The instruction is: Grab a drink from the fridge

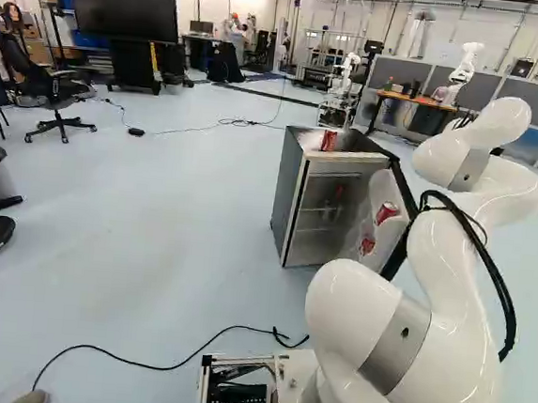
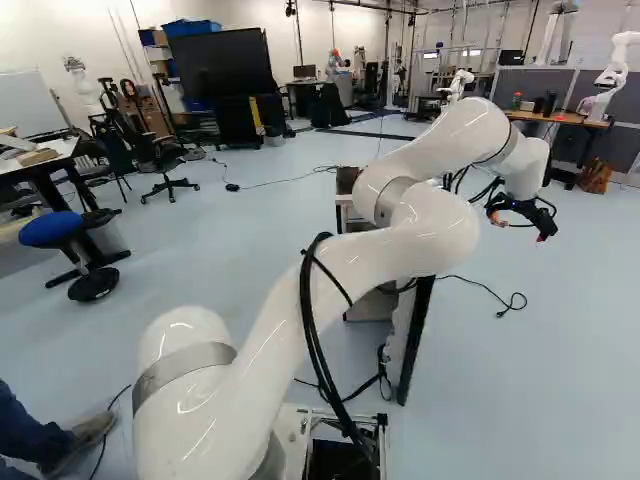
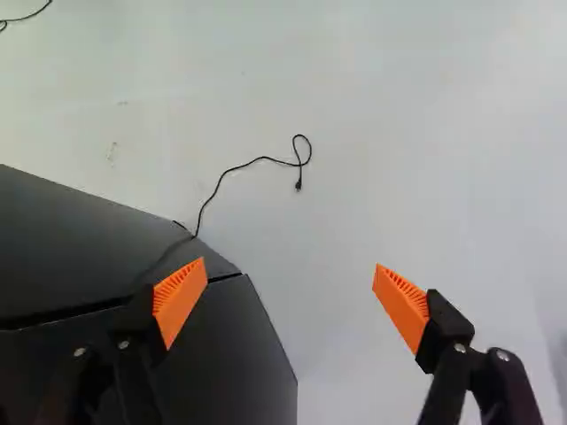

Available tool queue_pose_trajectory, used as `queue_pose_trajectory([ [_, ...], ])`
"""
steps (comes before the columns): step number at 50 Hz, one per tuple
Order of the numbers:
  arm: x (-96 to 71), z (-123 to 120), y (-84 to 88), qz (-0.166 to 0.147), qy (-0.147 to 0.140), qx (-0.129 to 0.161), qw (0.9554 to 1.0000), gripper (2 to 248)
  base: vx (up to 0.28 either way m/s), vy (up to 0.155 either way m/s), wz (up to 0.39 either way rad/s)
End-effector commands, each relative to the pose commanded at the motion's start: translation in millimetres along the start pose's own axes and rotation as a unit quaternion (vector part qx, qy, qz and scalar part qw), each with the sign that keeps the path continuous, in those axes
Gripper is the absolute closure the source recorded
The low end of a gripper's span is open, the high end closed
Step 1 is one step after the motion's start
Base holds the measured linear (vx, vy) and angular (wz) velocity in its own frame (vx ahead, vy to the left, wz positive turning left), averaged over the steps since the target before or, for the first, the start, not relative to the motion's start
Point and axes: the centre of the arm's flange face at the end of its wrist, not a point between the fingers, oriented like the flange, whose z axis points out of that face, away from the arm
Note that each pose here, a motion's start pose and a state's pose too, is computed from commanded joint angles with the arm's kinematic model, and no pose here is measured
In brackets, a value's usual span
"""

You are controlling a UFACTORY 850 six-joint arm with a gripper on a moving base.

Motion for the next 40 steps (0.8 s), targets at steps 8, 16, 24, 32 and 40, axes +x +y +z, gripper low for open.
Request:
queue_pose_trajectory([
  [8, -0.9, -7.0, 9.7, 0.005, 0.011, -0.004, 0.9999, 3, 0.000, 0.000, 0.000],
  [16, -2.6, -15.0, 18.5, 0.008, 0.023, -0.007, 0.9997, 3, 0.000, 0.000, 0.000],
  [24, -5.1, -24.3, 26.0, 0.006, 0.037, -0.013, 0.9992, 3, 0.000, 0.000, 0.000],
  [32, -8.4, -34.5, 32.1, -0.002, 0.052, -0.020, 0.9985, 3, 0.000, 0.000, 0.000],
  [40, -12.1, -45.3, 37.5, -0.013, 0.068, -0.027, 0.9972, 3, 0.000, 0.000, 0.000],
])
